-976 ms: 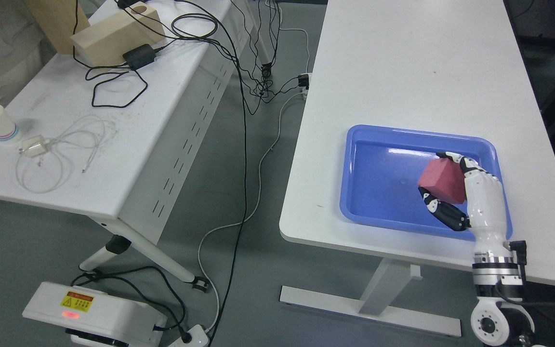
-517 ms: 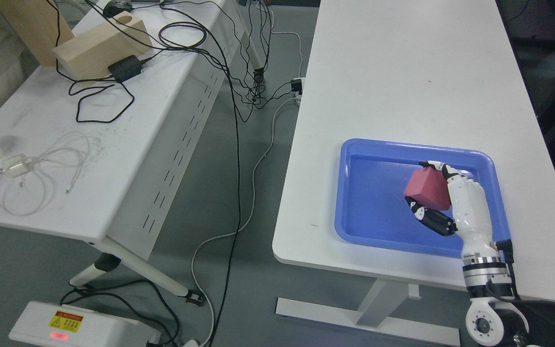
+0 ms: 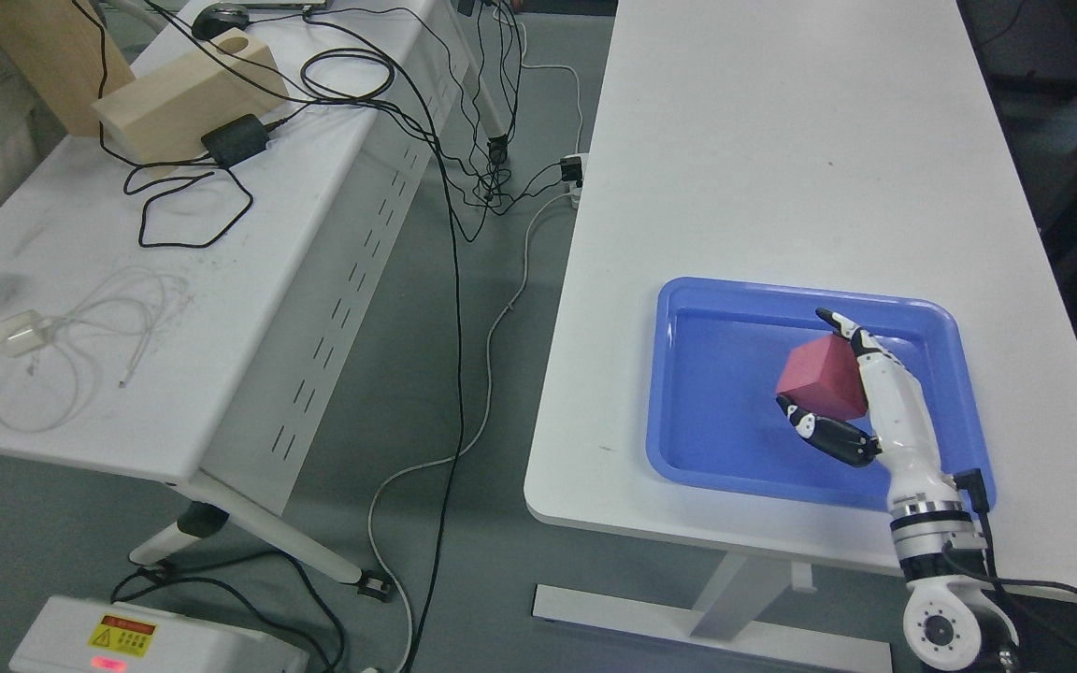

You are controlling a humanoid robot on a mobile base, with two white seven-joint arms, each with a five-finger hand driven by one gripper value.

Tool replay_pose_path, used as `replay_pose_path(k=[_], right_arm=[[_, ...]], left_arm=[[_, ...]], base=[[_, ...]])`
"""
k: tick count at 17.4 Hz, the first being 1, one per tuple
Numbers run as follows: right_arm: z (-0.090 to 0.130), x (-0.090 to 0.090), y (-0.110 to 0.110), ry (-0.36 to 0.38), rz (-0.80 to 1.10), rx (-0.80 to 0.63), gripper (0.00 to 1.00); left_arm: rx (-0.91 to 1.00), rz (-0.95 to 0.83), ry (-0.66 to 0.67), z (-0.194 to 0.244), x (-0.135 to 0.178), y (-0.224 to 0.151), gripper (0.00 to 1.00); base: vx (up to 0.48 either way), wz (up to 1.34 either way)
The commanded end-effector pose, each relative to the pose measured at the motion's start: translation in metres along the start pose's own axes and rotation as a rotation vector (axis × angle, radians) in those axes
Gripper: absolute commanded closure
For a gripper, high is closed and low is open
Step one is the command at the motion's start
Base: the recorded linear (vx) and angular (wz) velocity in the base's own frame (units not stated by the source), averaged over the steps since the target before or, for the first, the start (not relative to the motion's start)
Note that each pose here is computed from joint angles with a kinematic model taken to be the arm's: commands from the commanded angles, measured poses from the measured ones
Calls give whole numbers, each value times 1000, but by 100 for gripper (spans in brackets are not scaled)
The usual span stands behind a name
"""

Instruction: Pick pink block from left shelf to tray

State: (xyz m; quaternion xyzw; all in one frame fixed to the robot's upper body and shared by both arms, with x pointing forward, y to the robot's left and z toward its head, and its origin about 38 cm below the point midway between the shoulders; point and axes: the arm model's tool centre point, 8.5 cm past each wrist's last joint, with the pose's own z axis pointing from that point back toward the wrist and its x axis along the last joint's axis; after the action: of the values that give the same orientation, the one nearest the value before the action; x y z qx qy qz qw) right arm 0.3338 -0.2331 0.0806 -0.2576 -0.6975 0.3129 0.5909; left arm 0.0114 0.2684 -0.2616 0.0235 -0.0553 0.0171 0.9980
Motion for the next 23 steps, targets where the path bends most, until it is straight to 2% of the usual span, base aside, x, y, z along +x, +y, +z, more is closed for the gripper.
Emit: replay_pose_path(k=[1, 2, 3, 4, 6, 9, 13, 18, 20, 23], right_arm=[[1, -3, -1, 22, -150, -22, 19], [1, -3, -2, 18, -189, -27, 15], [0, -3, -2, 16, -203, -27, 6], [0, -2, -3, 11, -207, -27, 0], [1, -7, -9, 19, -246, -54, 0], [3, -20, -26, 46, -432, -138, 0], [2, -32, -48, 62, -475, -207, 0], [2, -31, -44, 66, -514, -197, 0], [2, -36, -40, 111, -518, -154, 0], [3, -37, -36, 119, -522, -98, 0]], left_arm=[[16, -5, -40, -1, 20, 11, 0], [16, -5, -40, -1, 20, 11, 0], [16, -5, -40, -1, 20, 11, 0], [16, -5, -40, -1, 20, 11, 0], [16, -5, -40, -1, 20, 11, 0], [16, -5, -40, -1, 20, 11, 0], [16, -5, -40, -1, 20, 11, 0], [16, -5, -40, -1, 20, 11, 0], [16, -5, -40, -1, 20, 11, 0], [16, -5, -40, -1, 20, 11, 0]], base=[[0, 0], [0, 0], [0, 0], [0, 0], [-6, 0], [-45, 8], [-77, 14], [-140, 39], [-169, 35], [-151, -4]])
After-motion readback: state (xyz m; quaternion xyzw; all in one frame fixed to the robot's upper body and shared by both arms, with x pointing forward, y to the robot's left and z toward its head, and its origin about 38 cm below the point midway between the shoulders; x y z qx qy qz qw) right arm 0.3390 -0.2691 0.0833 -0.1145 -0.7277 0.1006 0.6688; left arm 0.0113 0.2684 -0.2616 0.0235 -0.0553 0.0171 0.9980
